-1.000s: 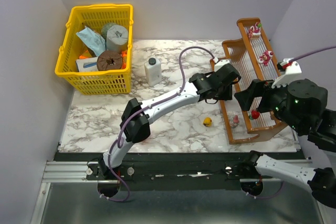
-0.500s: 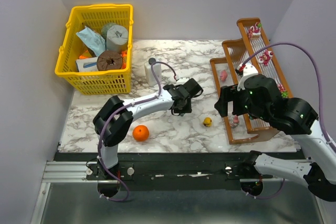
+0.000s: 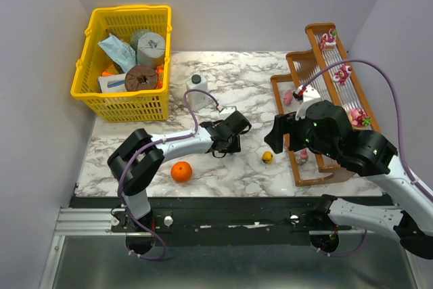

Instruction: Place and organize the plastic toys onto the shelf

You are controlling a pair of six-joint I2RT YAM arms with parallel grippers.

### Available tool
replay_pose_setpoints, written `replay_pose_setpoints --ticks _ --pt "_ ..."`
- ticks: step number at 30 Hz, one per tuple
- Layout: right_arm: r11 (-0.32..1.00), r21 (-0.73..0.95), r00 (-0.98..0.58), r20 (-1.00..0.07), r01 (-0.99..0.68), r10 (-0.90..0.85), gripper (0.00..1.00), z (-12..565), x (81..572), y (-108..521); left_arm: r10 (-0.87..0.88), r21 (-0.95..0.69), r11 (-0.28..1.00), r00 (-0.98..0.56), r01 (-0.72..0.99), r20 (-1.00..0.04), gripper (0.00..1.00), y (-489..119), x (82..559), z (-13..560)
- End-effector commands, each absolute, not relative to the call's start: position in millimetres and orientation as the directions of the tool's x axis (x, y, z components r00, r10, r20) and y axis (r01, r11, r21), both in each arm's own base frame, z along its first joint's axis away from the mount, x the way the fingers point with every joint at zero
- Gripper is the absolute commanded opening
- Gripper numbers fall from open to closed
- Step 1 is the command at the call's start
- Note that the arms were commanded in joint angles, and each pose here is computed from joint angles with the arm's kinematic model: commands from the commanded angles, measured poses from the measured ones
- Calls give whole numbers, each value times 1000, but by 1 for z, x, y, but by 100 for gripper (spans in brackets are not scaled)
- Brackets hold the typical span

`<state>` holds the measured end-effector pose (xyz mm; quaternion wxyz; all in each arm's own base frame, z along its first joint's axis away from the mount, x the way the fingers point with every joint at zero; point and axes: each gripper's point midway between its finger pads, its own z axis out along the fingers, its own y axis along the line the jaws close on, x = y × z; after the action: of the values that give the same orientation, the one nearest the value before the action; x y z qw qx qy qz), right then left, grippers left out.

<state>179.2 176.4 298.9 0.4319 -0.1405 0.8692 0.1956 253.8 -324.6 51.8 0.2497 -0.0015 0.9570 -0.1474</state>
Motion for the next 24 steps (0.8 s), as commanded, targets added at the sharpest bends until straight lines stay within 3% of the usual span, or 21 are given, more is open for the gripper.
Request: replay_pose_setpoints --ticks 1,6,12,24 --pt "881 237 -582 -811 -410 -52 91 299 185 189 -90 -312 947 -862 81 -498 34 -326 258 55" --pt "892 245 -582 -813 -380 -24 96 302 189 189 -92 -323 942 -852 93 -515 56 -325 259 62" --pt "902 255 -601 -800 -349 -6 99 302 192 190 -108 -355 929 -836 108 -538 68 -324 264 82" --pt "935 159 -630 -772 -316 -82 100 279 217 208 -183 -408 909 -796 86 -576 75 -280 252 134"
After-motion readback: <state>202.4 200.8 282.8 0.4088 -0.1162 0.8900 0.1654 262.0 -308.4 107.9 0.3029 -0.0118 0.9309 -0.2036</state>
